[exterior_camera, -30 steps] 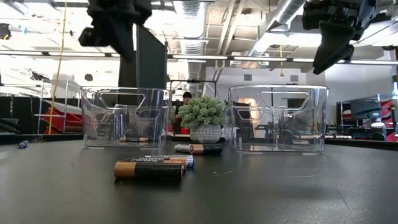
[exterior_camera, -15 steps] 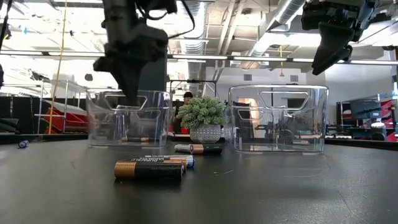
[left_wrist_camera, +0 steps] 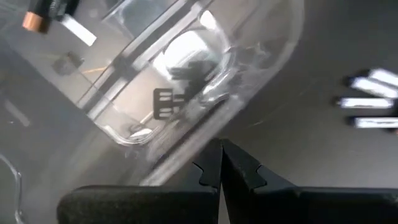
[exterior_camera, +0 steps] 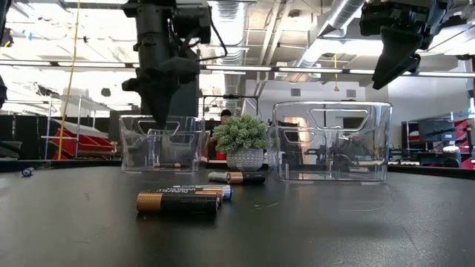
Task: Sort batteries
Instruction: Adjust the transparent bins, then put the white-blue battery into the right transparent bin
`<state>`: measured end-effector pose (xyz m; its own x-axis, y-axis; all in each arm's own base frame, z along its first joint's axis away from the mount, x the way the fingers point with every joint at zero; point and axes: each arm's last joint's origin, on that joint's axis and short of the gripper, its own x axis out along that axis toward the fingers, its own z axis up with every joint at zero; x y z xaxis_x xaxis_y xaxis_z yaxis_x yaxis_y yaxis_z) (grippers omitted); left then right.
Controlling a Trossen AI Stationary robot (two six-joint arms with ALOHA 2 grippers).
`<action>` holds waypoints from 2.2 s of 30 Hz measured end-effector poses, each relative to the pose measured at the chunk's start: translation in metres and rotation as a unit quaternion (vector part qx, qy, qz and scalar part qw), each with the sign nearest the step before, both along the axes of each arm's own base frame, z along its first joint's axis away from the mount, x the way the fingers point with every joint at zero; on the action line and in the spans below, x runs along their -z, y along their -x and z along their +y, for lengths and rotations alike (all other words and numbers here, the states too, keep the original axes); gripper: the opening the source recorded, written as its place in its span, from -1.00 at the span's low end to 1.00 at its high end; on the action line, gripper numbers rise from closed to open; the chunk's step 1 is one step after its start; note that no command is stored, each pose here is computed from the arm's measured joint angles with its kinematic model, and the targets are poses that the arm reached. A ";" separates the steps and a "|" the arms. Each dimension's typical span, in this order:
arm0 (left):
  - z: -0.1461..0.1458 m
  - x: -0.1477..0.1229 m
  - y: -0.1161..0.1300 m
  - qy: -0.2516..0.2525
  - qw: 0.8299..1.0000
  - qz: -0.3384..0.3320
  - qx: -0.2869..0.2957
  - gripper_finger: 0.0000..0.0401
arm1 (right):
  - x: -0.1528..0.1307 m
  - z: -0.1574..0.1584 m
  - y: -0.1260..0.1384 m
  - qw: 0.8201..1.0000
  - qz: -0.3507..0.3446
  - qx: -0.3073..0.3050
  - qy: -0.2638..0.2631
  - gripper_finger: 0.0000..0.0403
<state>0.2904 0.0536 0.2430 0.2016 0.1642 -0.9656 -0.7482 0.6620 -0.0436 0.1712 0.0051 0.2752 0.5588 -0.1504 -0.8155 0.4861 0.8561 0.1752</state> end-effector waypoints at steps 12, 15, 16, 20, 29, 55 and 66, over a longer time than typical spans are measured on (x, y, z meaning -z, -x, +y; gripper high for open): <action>-0.069 -0.051 0.050 -0.015 0.974 -0.087 -0.208 -1.00 | 0.000 -0.003 0.000 1.000 0.004 -0.015 0.016 -0.27; -0.089 -0.050 0.065 -0.016 0.957 -0.067 -0.282 -1.00 | 0.000 -0.008 0.000 1.000 0.005 -0.009 0.021 -0.27; -0.095 -0.050 0.070 -0.021 0.950 -0.062 -0.305 -1.00 | 0.000 -0.009 0.000 1.000 0.006 -0.007 0.023 -0.27; -0.118 -0.046 0.085 -0.039 0.922 -0.048 -0.381 -1.00 | 0.000 -0.015 0.000 1.000 0.007 0.008 0.024 -0.27; -0.130 -0.044 0.095 -0.054 0.900 -0.028 -0.431 -0.94 | 0.000 -0.017 0.000 1.000 0.005 0.025 0.017 -0.27; -0.135 0.007 0.084 -0.015 0.868 -0.039 -0.495 -0.25 | 0.001 -0.017 0.001 1.000 0.014 0.015 0.024 -0.27; -0.108 0.062 0.088 0.002 0.837 -0.034 -0.546 -0.25 | 0.001 -0.017 0.002 0.999 0.023 -0.018 0.045 -0.27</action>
